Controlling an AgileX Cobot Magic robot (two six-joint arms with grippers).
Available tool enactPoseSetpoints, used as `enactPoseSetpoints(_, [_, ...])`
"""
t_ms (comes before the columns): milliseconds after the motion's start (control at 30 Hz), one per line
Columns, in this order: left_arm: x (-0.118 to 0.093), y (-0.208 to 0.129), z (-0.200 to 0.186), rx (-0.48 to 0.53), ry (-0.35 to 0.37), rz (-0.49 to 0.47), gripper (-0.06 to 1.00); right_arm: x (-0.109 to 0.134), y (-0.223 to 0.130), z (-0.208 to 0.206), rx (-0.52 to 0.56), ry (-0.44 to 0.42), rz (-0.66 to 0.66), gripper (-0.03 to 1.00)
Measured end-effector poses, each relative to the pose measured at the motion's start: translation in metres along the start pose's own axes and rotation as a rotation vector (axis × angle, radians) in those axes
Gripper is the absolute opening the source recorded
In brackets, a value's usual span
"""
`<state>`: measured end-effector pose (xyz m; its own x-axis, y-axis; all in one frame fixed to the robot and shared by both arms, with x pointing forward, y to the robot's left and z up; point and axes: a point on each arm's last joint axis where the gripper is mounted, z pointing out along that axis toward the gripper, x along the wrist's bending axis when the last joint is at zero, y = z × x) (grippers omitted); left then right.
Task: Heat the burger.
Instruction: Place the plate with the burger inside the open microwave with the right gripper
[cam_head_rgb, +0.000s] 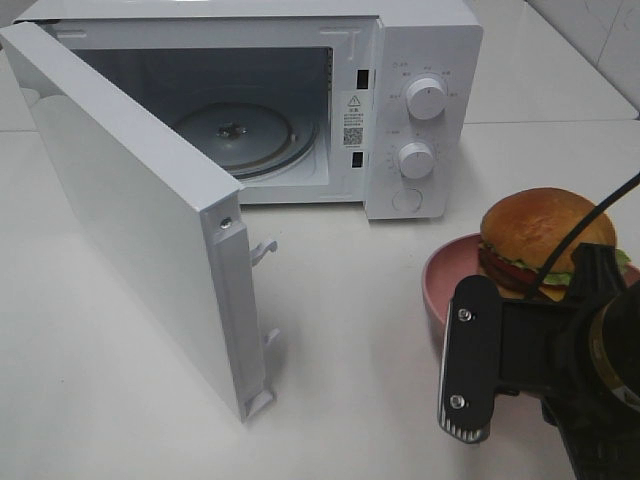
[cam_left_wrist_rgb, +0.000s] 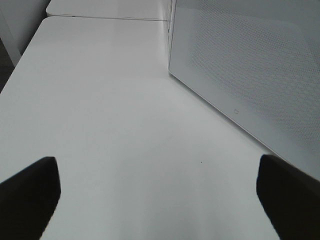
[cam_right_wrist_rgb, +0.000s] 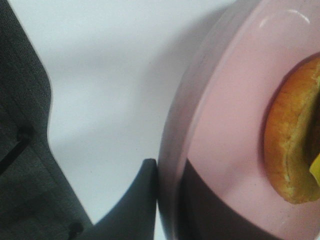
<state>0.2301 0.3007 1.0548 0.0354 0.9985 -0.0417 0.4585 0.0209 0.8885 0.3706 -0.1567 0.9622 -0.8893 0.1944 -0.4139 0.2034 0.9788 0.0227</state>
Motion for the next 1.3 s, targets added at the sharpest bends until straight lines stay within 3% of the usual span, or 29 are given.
enactPoseSetpoints(633, [0.000, 0.000, 0.000, 0.000, 0.000, 0.000, 0.99, -0.004, 0.019, -0.002, -0.205, -0.095, -0.420, 0.09])
enactPoseSetpoints(1300, [0.000, 0.000, 0.000, 0.000, 0.000, 0.000, 0.99, -0.001, 0.035, -0.006, -0.383, -0.163, -0.702, 0.09])
